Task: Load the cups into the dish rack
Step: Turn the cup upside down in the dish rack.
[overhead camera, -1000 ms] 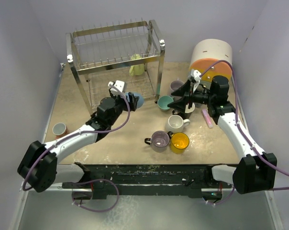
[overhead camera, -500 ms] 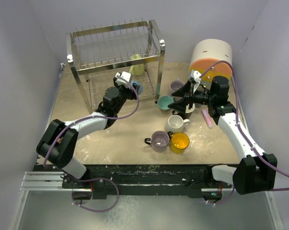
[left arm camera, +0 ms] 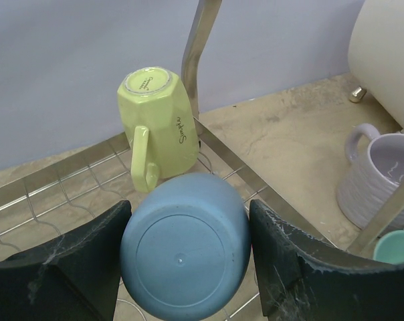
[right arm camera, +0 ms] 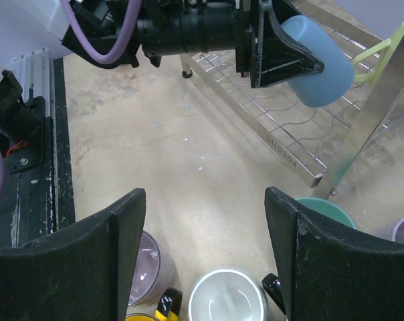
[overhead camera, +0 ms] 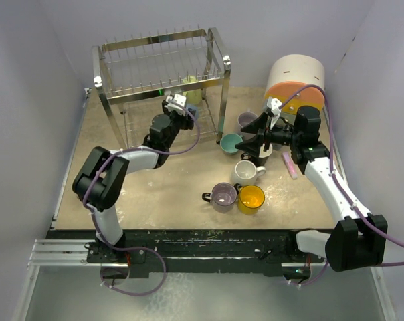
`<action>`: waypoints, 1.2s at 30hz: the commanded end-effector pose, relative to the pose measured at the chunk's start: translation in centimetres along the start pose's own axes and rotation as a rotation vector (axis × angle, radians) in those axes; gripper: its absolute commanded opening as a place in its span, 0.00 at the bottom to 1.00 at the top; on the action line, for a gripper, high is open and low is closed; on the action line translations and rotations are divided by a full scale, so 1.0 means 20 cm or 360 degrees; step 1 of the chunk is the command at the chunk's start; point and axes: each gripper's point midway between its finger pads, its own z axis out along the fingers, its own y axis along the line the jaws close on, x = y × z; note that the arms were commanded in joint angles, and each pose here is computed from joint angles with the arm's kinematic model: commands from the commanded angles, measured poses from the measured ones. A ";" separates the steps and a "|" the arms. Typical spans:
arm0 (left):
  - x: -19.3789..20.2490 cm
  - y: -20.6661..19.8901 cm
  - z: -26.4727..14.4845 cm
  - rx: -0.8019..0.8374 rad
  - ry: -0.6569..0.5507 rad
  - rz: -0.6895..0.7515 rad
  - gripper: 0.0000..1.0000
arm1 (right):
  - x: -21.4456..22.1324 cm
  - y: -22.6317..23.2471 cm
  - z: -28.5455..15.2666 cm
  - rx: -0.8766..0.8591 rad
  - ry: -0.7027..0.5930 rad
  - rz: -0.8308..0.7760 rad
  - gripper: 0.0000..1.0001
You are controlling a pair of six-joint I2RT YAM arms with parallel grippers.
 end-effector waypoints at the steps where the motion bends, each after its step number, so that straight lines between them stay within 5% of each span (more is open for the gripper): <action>1: -0.16 0.02 0.09 0.0013 -0.0195 -0.0010 0.00 | -0.10 -0.01 -0.02 0.0029 -0.0064 -0.0147 0.74; 23: 0.07 0.05 0.38 0.0102 0.0129 0.0019 0.01 | -0.11 0.01 -0.02 0.0021 -0.0073 -0.0166 0.74; 36: 0.13 0.06 0.48 0.0106 0.0331 0.0034 0.12 | -0.13 0.02 -0.03 0.0013 -0.0084 -0.0183 0.74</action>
